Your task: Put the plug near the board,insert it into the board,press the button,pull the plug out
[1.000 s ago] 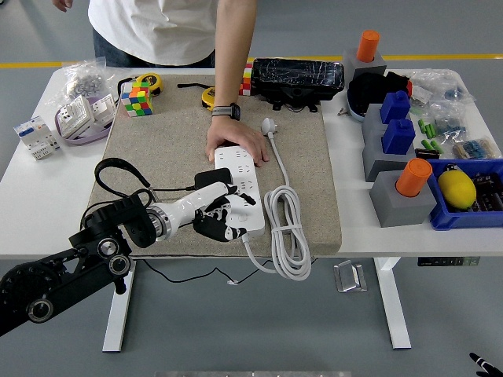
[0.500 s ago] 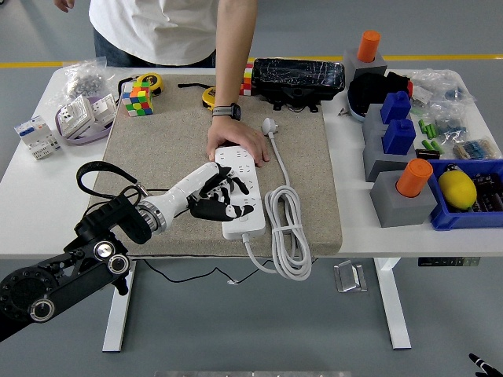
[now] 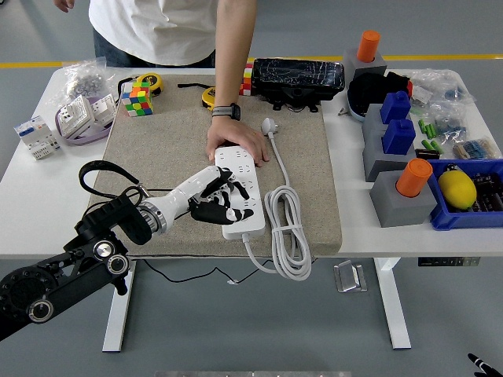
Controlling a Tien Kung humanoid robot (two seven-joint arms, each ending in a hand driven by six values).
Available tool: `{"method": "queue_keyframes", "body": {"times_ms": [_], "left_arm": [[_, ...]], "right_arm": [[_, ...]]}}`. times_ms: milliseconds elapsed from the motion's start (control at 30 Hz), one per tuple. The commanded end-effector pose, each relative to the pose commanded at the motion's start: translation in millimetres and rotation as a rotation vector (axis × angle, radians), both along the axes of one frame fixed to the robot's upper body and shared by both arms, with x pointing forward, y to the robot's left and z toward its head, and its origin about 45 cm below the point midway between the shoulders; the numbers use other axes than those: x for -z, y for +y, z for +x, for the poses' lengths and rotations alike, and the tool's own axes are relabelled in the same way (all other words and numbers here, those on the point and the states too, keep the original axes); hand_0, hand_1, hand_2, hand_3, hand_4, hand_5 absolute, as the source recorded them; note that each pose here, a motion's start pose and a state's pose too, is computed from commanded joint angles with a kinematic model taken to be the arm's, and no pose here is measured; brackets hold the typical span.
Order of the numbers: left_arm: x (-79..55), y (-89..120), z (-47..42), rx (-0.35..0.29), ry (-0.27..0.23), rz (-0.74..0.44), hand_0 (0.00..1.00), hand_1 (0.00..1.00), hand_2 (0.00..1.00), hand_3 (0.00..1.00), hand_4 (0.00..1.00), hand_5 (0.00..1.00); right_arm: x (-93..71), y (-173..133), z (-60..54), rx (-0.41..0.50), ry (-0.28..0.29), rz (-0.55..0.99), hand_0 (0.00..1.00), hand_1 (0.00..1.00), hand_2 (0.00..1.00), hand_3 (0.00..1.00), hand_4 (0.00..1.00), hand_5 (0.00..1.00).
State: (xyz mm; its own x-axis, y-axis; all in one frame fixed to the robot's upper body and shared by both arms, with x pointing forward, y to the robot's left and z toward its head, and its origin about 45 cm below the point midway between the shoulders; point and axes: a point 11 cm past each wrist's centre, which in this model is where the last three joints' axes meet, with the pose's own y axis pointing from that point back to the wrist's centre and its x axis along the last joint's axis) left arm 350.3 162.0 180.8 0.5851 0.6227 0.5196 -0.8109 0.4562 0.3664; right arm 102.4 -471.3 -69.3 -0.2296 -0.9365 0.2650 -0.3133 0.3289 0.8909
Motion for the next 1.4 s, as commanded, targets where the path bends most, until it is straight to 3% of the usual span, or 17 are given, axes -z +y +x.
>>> {"method": "queue_keyframes", "body": {"times_ms": [167,200,367,400,700,1400], "left_arm": [[3.1,-1.7,-2.6,0.023,0.025,0.038,0.186,0.124,0.285,0.516,0.809,0.242],[4.2,-2.8,-4.3,0.036,0.041,0.056,0.105,0.053,0.192,0.685,0.643,0.054],[7.3,-7.0,-12.9,0.088,0.099,0.13,0.105,0.053,0.192,0.685,0.643,0.054],[8.0,-7.1,-13.9,0.094,0.107,0.144,0.091,0.057,0.157,0.86,0.758,0.002],[11.0,-9.3,-15.6,0.114,0.118,0.191,0.084,0.061,0.152,0.867,0.77,0.002],[31.6,0.4,-16.4,0.115,0.175,0.288,0.079,0.067,0.158,0.828,0.772,0.002]], "right_arm": [[0.0,0.3,0.1,-0.001,0.0,0.001,0.622,0.672,0.641,0.573,0.976,0.588],[-0.1,0.0,0.2,-0.001,0.0,0.0,0.622,0.672,0.641,0.573,0.976,0.587],[-0.5,-0.9,0.1,0.001,-0.001,-0.001,0.622,0.672,0.641,0.573,0.976,0.587],[-0.5,-1.0,0.1,0.001,0.0,-0.001,0.622,0.671,0.641,0.573,0.976,0.588],[-0.7,-0.6,1.5,-0.002,-0.002,-0.001,0.622,0.671,0.641,0.573,0.976,0.588],[-2.0,-2.2,3.5,-0.012,-0.002,-0.005,0.622,0.671,0.641,0.573,0.977,0.589]]}}
